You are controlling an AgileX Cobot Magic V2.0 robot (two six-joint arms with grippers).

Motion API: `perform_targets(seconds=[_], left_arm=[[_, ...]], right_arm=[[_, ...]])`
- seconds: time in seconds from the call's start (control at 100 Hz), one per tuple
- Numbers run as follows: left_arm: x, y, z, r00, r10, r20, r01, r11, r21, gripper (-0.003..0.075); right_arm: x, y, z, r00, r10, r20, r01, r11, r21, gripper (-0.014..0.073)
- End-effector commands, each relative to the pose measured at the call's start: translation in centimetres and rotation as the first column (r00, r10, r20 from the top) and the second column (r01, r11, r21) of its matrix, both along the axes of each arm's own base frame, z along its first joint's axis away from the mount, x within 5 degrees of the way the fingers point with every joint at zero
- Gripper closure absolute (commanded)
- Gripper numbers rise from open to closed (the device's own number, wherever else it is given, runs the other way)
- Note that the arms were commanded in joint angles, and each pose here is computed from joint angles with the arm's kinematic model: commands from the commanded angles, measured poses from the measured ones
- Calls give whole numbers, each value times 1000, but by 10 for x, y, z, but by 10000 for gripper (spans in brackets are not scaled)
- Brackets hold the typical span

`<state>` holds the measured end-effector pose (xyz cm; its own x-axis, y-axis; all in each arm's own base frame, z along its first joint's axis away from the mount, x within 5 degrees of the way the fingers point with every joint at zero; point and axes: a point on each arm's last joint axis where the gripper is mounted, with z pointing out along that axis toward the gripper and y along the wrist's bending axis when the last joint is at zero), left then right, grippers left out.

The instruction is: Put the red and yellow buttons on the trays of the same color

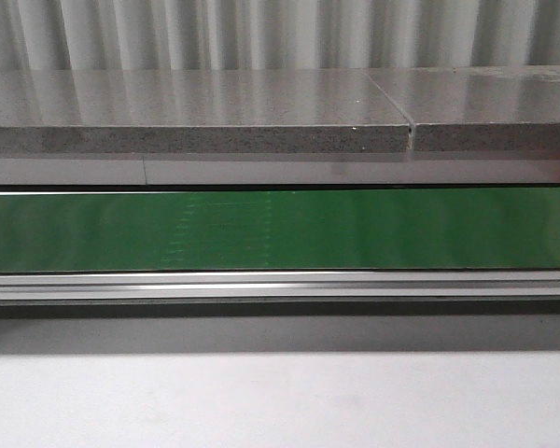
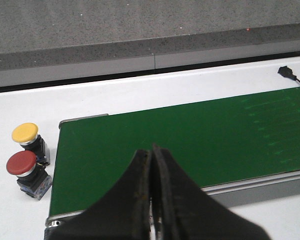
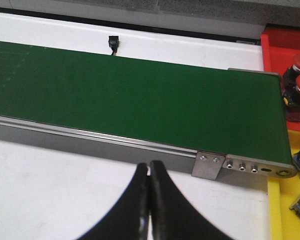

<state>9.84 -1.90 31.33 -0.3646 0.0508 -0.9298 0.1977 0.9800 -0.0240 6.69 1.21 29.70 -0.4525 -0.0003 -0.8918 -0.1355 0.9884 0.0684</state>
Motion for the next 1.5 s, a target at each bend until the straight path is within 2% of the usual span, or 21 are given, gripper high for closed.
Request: perform_targets(seconds=[0.0, 0.22, 0.4, 0.56, 0.61, 0.68, 0.84, 0.92, 1.06, 1.13, 1.15, 1.16, 1.26, 1.41, 1.49], left_arm=[[9, 0, 16, 995, 15, 100, -13, 1000, -19, 740], [35, -2, 21, 999, 35, 40, -33, 998, -49, 740], [70, 10, 28, 990, 135, -40, -138, 989, -61, 739], [98, 33, 27, 961, 245, -126, -253, 966, -49, 716], [106, 41, 27, 949, 272, -157, -282, 958, -45, 674], [116, 51, 25, 930, 305, -205, -319, 947, -39, 572], [138, 75, 21, 890, 370, -268, -392, 920, -31, 237], [148, 84, 17, 870, 383, -311, -411, 911, -26, 191], [169, 102, 9, 816, 382, -433, -430, 903, -12, 209], [179, 110, 2, 772, 365, -521, -431, 902, -6, 209], [183, 113, -1, 747, 352, -563, -429, 903, -4, 209], [183, 114, 1, 750, 355, -558, -431, 902, -5, 209], [199, 127, -12, 672, 324, -665, -435, 900, -1, 209], [222, 142, -29, 586, 295, -755, -455, 891, -4, 209], [235, 148, -35, 558, 276, -783, -447, 894, -4, 209]], right_arm=[[2, -1, 12, 997, -1, 83, 1, 1000, -7, 660], [2, -1, 12, 997, -1, 83, 1, 1000, -7, 660], [2, -1, 12, 997, -1, 83, 1, 1000, -7, 660], [2, -1, 12, 997, -1, 83, 1, 1000, -7, 660], [2, -1, 12, 997, -1, 83, 1, 1000, -7, 660], [2, -1, 12, 997, -1, 83, 1, 1000, -7, 660], [2, -1, 12, 997, -1, 83, 1, 1000, -7, 660], [2, -1, 12, 997, -1, 83, 1, 1000, -7, 660], [2, -1, 12, 997, -1, 83, 1, 1000, -7, 660], [2, -1, 12, 997, -1, 83, 1, 1000, -7, 660], [2, -1, 12, 997, -1, 83, 1, 1000, -7, 660], [2, -1, 12, 997, -1, 83, 1, 1000, -7, 660], [2, -1, 12, 997, -1, 83, 1, 1000, -7, 660], [2, -1, 12, 997, -1, 83, 1, 1000, -7, 660], [2, -1, 12, 997, -1, 83, 1, 1000, -7, 660]])
